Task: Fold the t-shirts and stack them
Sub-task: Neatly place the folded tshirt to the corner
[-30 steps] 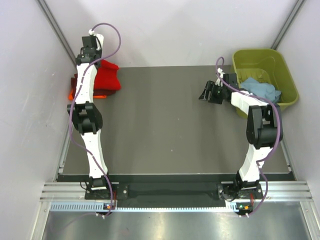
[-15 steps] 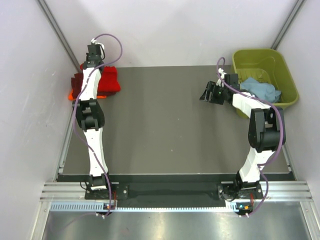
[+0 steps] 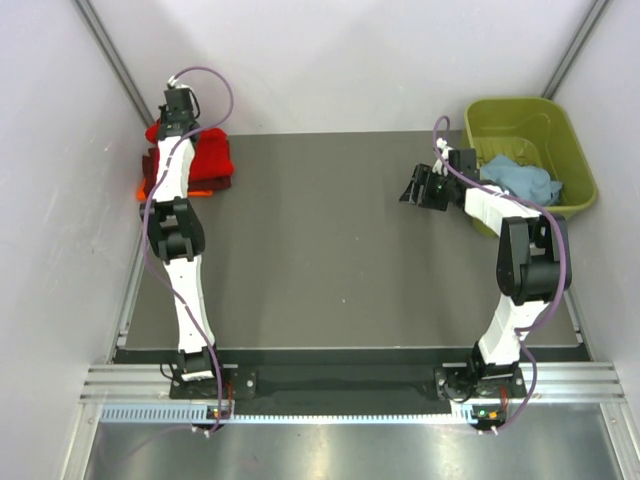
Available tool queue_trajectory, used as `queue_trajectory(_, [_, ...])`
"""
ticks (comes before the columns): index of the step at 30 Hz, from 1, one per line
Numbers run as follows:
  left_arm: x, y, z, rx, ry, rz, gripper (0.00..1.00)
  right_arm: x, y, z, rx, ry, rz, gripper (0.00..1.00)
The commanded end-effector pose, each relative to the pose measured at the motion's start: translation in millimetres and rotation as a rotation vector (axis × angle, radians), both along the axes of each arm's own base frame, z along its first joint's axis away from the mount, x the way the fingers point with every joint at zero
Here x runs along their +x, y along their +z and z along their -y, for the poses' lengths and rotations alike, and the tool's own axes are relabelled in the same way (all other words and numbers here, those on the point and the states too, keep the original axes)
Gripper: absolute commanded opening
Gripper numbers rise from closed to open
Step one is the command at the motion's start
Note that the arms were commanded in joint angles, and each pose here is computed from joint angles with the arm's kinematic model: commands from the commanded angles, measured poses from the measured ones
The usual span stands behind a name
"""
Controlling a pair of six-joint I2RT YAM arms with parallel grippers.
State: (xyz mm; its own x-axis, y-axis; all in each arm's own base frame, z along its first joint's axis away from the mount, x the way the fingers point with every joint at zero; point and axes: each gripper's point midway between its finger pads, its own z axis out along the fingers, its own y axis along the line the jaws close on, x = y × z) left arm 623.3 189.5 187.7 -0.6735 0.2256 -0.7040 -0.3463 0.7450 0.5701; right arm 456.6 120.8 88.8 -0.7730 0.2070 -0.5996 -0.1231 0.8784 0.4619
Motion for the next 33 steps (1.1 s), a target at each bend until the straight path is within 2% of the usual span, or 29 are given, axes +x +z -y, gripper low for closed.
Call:
queue_trajectory(1, [-5, 69, -30, 0.073, 0.081, 0.166, 0.00, 10, 27, 0, -0.001, 0.005, 0.090, 0.67])
queue_trajectory(7, [-5, 70, -34, 0.076, 0.071, 0.167, 0.00, 12, 25, -3, 0.005, 0.010, 0.088, 0.67])
queue_trajectory(13, [11, 35, -26, 0.065, 0.012, 0.124, 0.00, 11, 24, -5, 0.007, 0.015, 0.084, 0.67])
queue_trajectory(23, [28, -12, -22, 0.074, 0.015, 0.101, 0.02, 1, 23, -3, -0.007, 0.018, 0.080, 0.67])
queue_trajectory(24, [30, -10, -23, 0.088, 0.037, 0.127, 0.26, 0, 23, -3, -0.009, 0.018, 0.080, 0.67])
queue_trajectory(25, [29, -11, -25, 0.096, 0.067, 0.134, 0.65, -1, 22, -3, -0.008, 0.018, 0.078, 0.67])
queue_trajectory(26, [31, -8, -20, 0.092, 0.070, 0.153, 0.77, -1, 23, -3, -0.009, 0.020, 0.080, 0.67])
queue_trajectory(28, [36, 2, -5, 0.032, 0.051, 0.198, 0.94, -3, 22, -3, -0.011, 0.020, 0.078, 0.67])
queue_trajectory(33, [44, 56, 51, -0.052, -0.053, 0.303, 0.99, -4, 23, -2, -0.017, 0.022, 0.082, 0.67])
